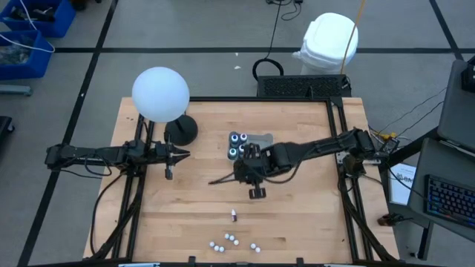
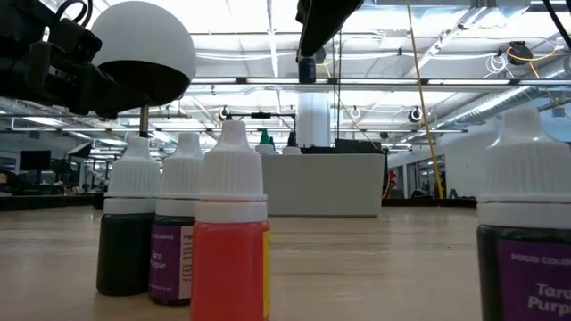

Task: Pick & Place food coloring
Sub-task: Put the top small blue food coloring bottle into the gray bin

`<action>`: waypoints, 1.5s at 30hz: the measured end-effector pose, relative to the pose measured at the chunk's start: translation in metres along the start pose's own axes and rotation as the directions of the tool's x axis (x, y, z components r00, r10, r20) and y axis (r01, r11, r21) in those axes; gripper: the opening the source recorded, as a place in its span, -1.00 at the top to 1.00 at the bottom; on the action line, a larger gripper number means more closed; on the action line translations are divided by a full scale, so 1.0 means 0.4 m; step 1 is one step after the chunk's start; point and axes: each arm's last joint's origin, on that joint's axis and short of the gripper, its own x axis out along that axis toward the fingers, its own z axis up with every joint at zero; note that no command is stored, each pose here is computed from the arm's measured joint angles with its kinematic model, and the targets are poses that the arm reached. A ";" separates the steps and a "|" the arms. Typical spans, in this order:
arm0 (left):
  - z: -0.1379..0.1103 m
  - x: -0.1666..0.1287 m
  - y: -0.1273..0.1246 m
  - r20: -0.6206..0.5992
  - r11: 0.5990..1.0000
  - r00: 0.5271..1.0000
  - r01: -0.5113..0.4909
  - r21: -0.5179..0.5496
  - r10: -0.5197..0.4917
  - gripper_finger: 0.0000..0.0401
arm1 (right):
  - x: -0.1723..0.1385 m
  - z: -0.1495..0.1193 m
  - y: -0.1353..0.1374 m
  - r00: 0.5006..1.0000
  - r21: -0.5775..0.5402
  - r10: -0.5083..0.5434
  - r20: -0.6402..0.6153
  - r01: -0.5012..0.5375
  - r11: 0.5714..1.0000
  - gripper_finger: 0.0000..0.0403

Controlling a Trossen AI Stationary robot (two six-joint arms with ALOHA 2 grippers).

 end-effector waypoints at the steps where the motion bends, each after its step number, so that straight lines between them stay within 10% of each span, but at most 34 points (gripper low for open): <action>1: 0.000 0.000 0.000 0.000 1.000 1.000 0.000 0.000 0.000 0.77 | -0.001 -0.003 -0.012 1.000 0.000 -0.005 -0.001 0.005 1.000 0.73; 25: 0.000 0.000 0.000 -0.001 1.000 1.000 0.000 0.000 0.000 0.77 | 0.060 -0.239 -0.311 0.996 0.250 -0.092 -0.018 0.094 0.964 0.74; 45: -0.001 0.000 0.000 -0.002 1.000 1.000 -0.001 0.017 0.001 0.77 | 0.173 -0.305 -0.278 0.997 0.297 -0.034 0.064 0.013 0.955 0.75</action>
